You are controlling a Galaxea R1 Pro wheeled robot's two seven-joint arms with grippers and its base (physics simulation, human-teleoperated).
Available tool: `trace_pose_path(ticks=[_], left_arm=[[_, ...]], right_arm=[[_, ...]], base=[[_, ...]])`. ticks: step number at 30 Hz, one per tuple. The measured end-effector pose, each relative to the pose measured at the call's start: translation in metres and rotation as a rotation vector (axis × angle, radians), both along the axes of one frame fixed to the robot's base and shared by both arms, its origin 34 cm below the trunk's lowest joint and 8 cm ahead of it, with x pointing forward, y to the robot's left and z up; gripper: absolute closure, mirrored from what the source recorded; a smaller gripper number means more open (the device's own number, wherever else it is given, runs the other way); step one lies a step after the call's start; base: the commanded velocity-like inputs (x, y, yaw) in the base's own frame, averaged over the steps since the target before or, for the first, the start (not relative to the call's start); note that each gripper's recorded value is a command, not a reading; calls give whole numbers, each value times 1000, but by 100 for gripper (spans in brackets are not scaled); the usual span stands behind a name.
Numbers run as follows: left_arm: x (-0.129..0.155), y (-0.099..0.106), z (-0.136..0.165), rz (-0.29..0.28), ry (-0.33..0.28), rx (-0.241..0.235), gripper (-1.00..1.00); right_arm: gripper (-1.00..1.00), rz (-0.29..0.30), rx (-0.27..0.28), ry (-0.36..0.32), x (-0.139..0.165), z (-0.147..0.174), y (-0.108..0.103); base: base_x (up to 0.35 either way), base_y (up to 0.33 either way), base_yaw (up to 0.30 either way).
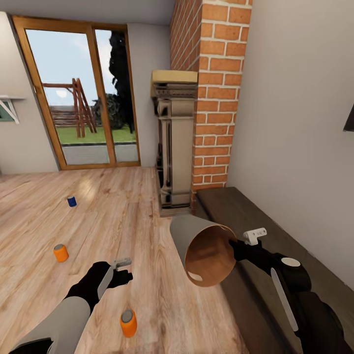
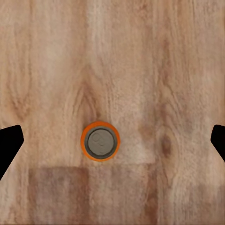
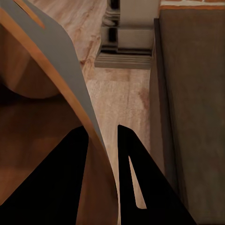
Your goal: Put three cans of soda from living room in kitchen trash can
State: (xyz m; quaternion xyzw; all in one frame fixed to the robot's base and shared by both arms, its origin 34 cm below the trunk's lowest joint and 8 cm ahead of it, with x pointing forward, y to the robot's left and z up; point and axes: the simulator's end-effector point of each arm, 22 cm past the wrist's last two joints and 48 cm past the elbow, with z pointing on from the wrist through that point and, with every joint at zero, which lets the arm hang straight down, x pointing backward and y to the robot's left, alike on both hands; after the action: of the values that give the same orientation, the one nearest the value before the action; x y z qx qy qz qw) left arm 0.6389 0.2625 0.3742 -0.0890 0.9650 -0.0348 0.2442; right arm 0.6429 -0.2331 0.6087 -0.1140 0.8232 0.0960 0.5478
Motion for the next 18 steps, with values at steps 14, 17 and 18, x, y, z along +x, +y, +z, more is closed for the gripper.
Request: trace_pose_path(ticks=[14,17,18], left_arm=[[-2,0,-13,1,20,-2,-100],[-2,0,-13,1,19,-2,-100],[-2,0,-13,1,20,-2,-100]], right_arm=[[100,14,-2,26,1,-15,6],[100,15,-8,25,2,-15,6],[100,16,-5,26,1,-15,7]], base=[[0,0,0],[13,0,0],[126,0,0]])
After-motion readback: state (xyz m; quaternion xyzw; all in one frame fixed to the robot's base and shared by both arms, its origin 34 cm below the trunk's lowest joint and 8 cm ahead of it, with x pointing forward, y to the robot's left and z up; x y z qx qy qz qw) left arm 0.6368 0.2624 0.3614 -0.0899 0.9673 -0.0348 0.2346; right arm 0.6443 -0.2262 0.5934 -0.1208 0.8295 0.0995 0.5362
